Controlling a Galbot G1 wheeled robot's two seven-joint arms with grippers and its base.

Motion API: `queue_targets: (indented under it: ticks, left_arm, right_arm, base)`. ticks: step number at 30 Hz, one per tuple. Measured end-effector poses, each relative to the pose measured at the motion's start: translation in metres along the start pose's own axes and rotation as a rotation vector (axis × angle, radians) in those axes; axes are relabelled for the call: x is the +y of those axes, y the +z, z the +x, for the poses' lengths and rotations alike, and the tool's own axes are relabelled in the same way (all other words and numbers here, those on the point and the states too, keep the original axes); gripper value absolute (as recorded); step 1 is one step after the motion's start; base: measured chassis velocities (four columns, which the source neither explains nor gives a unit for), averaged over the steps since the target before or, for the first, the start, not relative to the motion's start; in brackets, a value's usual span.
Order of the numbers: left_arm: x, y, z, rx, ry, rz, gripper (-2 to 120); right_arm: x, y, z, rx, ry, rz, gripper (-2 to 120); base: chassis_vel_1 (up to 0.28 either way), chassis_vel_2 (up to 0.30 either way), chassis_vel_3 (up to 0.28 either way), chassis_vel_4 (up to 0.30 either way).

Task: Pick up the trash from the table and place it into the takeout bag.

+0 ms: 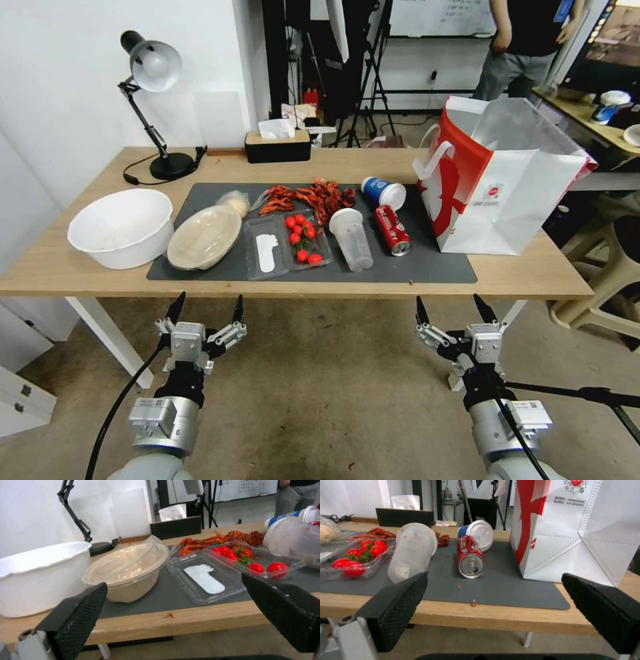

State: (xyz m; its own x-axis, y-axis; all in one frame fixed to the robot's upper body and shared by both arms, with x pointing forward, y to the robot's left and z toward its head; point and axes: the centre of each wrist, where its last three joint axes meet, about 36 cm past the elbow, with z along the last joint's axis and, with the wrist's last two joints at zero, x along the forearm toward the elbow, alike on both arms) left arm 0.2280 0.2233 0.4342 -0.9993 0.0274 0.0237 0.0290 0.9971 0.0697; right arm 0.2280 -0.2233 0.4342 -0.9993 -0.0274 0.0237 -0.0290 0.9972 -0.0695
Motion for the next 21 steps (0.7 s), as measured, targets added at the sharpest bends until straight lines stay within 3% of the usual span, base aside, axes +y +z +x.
queue_targets:
  ticks: [21]
  left_arm:
    - [-0.0001, -0.0001, 0.0001, 0.001, 0.000, 0.001, 100]
  right_arm:
    - [0.0000, 0.0000, 0.0000, 0.000, 0.000, 0.000, 100]
  base:
    - [0.000, 0.000, 0.000, 0.000]
